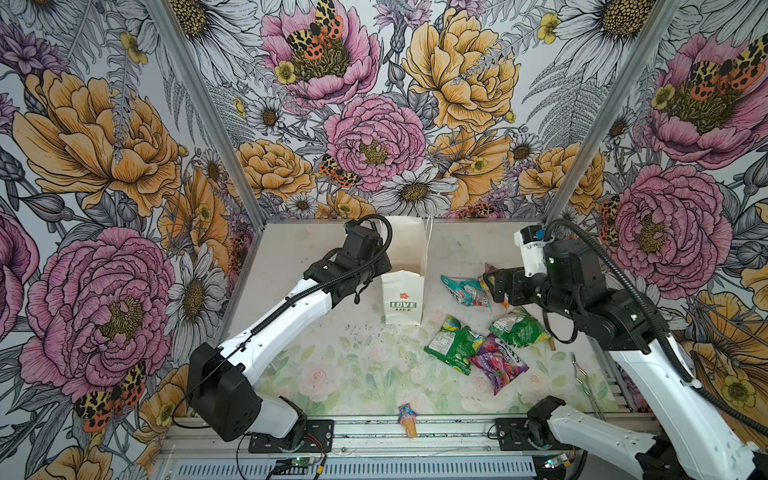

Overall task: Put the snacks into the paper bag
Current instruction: 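Withdraw the right gripper from the bag toward the remaining snacks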

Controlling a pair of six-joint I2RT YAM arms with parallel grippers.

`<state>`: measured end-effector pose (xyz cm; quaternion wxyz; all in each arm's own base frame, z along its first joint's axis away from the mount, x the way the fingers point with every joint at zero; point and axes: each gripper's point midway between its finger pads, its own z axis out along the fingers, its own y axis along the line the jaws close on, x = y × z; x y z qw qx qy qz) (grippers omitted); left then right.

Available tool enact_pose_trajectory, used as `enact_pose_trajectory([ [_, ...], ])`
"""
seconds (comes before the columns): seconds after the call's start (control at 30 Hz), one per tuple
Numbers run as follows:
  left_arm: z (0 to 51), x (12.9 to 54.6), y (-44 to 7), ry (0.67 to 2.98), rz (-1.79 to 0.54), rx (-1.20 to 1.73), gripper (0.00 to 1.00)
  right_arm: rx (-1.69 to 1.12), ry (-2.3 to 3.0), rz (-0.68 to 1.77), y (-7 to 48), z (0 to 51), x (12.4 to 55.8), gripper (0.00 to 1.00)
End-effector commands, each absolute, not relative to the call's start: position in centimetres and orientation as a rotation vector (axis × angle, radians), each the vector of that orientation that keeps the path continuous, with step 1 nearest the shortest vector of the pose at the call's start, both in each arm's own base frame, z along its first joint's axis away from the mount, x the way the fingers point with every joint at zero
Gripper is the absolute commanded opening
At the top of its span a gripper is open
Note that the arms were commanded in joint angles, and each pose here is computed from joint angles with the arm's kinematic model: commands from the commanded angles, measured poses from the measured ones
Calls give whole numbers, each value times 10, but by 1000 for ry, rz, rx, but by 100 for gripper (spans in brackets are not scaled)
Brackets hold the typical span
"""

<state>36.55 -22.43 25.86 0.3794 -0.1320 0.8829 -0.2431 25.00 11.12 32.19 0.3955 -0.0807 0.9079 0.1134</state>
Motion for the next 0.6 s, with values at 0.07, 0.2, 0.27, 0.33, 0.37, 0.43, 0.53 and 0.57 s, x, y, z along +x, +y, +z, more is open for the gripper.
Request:
enact_pose_trajectory([
  [0.07, 254, 363, -234, 2287, -649, -309, 0, -235, 2521, 254, 109, 257, 255, 100],
  [0.2, 253, 363, -234, 2290, -650, -314, 0, -234, 2623, 178, 105, 224, 269, 100],
  [0.27, 253, 362, -234, 2291, -650, -314, 0, -233, 2658, 153, 105, 210, 276, 100],
  [0.33, 253, 362, -234, 2289, -650, -315, 0, -231, 2687, 144, 107, 198, 284, 100],
  [0.37, 253, 362, -234, 2291, -652, -314, 0, -225, 2697, 138, 108, 192, 289, 100],
  [0.43, 254, 362, -235, 2290, -654, -313, 0, -210, 2718, 140, 111, 182, 299, 100],
  [0.53, 253, 362, -235, 2293, -655, -317, 0, -183, 2748, 129, 115, 168, 313, 100],
  [0.57, 253, 361, -235, 2293, -659, -317, 0, -177, 2758, 123, 117, 162, 318, 100],
])
